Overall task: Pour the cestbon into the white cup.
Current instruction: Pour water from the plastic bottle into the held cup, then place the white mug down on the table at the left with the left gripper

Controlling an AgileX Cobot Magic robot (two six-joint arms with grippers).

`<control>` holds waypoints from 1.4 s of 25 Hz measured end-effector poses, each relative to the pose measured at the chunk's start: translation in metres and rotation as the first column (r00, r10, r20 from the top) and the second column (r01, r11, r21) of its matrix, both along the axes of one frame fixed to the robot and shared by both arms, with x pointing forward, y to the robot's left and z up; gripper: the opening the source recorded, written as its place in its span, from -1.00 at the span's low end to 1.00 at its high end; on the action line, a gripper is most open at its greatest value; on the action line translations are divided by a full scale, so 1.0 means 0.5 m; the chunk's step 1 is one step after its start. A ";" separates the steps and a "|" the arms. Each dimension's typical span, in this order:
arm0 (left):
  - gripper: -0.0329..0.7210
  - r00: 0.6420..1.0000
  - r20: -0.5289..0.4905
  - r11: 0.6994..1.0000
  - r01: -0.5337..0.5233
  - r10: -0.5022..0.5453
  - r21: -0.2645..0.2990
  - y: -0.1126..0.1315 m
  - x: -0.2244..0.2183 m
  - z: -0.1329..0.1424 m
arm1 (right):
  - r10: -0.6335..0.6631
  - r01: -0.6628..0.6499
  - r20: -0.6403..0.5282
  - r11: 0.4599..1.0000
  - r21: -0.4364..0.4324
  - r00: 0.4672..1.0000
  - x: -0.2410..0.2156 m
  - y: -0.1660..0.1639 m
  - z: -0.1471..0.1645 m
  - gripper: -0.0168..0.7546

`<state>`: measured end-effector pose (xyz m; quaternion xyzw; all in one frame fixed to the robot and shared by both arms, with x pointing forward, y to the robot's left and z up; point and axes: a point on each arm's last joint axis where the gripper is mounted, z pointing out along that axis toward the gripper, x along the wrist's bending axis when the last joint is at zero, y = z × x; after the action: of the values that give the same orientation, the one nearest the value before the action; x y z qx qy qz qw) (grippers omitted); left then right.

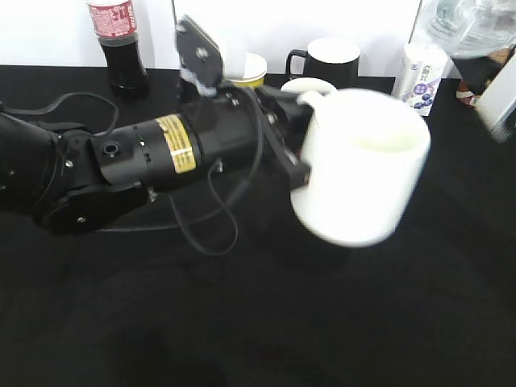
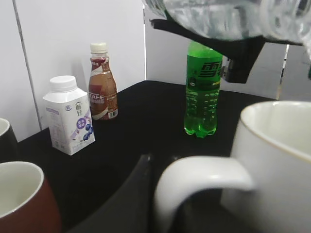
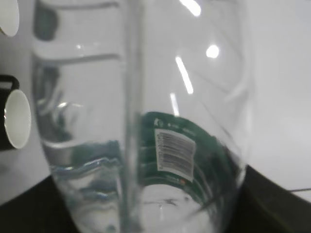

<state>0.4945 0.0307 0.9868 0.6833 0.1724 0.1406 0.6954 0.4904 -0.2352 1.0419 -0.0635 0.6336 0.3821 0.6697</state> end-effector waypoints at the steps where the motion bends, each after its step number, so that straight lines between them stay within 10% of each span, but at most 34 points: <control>1: -0.74 1.000 -0.002 1.000 -0.008 0.008 -0.017 0.001 0.001 0.003 | 0.036 -0.027 -0.080 0.993 0.111 0.996 0.000 0.001 0.000 0.28; 4: -0.74 1.000 0.007 0.999 -0.011 0.012 -0.039 0.005 0.005 0.007 | 0.156 -0.019 -0.298 0.909 0.416 0.942 0.001 0.000 -0.005 0.28; 9: -0.74 0.985 0.057 0.985 -0.156 0.160 -0.075 0.102 0.063 0.052 | 0.303 0.221 -0.567 0.705 0.674 0.766 0.010 -0.009 -0.031 0.28; 17: -0.74 0.863 0.101 0.868 -0.494 0.496 -0.042 0.345 0.068 0.065 | 0.303 0.303 -0.552 0.589 0.749 0.776 0.018 -0.024 -0.024 0.28; 27: -0.74 0.749 0.008 0.749 -0.663 0.663 0.000 0.369 0.121 -0.078 | 0.301 0.310 -0.554 0.584 0.750 0.776 0.019 -0.025 -0.025 0.28; 35: -0.74 0.725 -0.013 0.723 -0.687 0.689 0.070 0.351 0.217 -0.185 | 0.291 0.327 -0.570 0.588 0.740 0.768 0.019 -0.026 -0.028 0.28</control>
<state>0.6030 0.2064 0.8946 0.5941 0.4224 0.3803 0.5692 0.5000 -0.2483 1.0277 0.3886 0.5769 0.6165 0.3691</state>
